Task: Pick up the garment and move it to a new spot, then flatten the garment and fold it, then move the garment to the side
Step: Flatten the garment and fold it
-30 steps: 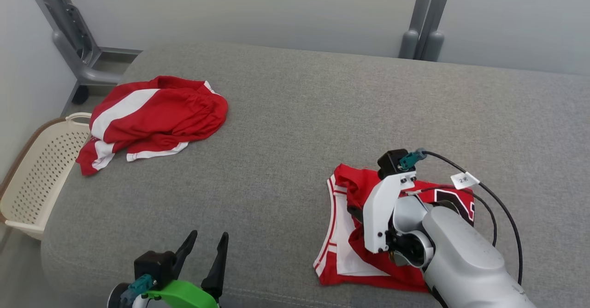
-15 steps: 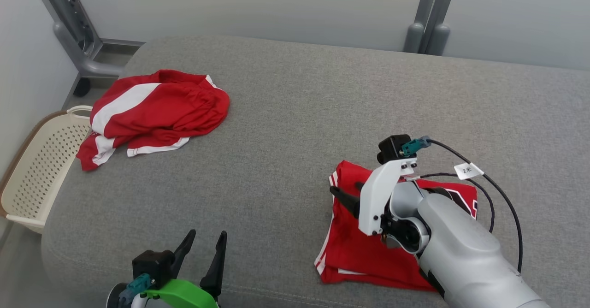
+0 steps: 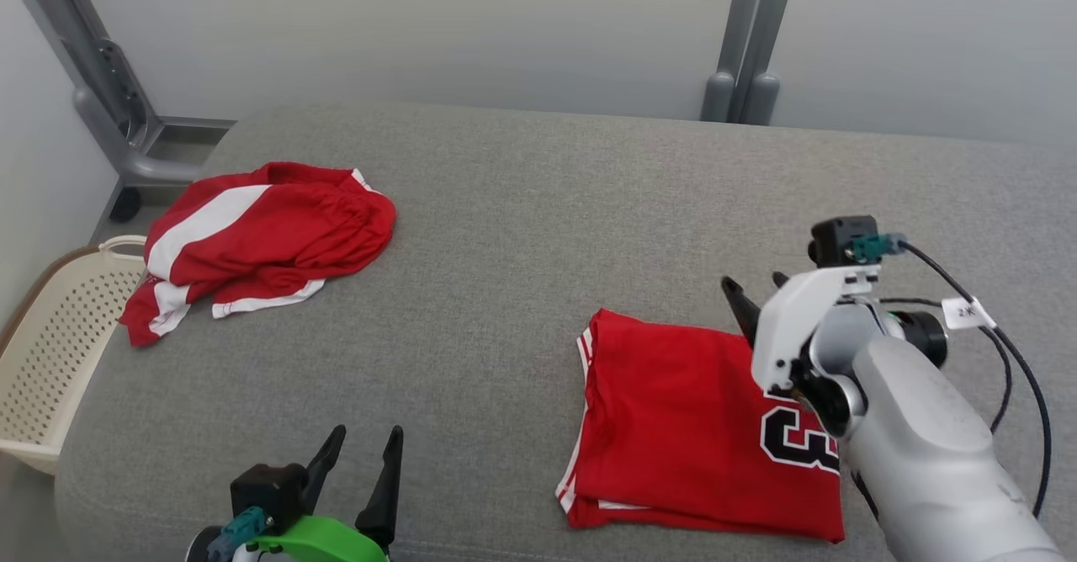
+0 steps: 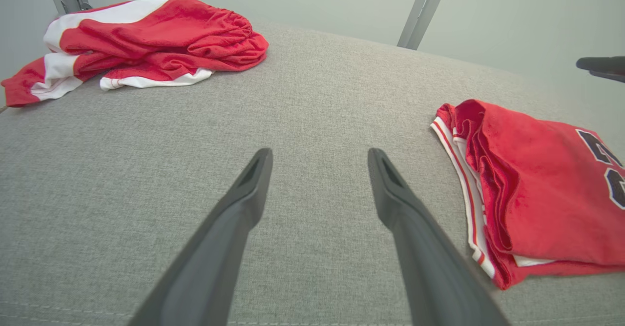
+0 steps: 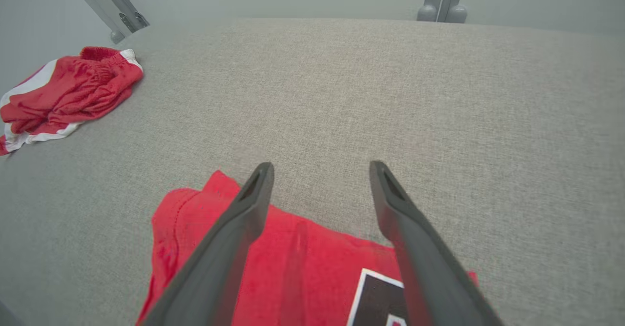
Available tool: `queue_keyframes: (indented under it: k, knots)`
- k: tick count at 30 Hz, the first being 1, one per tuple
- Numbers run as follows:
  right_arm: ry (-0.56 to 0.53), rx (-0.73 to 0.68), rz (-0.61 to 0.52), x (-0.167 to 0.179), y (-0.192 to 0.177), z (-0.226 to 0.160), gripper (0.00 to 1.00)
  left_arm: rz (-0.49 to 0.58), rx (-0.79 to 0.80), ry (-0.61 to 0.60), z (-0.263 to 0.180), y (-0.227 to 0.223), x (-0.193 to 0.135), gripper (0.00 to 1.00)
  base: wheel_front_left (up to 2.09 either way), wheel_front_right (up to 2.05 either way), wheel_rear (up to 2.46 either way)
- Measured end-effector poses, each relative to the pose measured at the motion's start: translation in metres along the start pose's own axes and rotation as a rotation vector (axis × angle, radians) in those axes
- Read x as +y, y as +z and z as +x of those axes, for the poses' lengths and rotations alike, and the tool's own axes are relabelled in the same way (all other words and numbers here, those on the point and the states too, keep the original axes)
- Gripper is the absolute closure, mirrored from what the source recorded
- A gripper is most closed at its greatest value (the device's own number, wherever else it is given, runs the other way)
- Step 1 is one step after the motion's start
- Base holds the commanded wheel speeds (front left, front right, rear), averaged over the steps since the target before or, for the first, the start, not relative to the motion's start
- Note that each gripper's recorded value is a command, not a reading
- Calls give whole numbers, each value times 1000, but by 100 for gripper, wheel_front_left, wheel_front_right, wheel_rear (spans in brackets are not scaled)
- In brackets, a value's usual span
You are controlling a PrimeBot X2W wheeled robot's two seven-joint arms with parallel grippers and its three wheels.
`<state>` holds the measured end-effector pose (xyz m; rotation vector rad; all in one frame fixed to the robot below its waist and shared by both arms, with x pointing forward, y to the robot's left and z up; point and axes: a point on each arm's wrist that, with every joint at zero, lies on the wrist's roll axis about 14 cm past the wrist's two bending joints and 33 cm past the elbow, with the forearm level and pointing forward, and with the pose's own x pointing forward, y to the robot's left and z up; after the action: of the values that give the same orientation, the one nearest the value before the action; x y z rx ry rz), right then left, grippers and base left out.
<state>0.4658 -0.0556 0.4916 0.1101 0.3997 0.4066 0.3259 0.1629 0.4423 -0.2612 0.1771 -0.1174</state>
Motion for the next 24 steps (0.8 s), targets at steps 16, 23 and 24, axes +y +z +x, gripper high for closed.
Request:
queue_keyframes:
  k: [16,23,24]
  knots:
    - [33,45,-180,24,-67,-29,100,-6,9,-15,8,-3,-6,0,0,0,0]
    - [120,87,-193,52,-86,-21,100,-11,7,1,10,-3,-2,0,0,0,0]
    - [135,89,-183,57,-88,-20,100,-9,7,5,10,-3,-1,0,0,0,0]
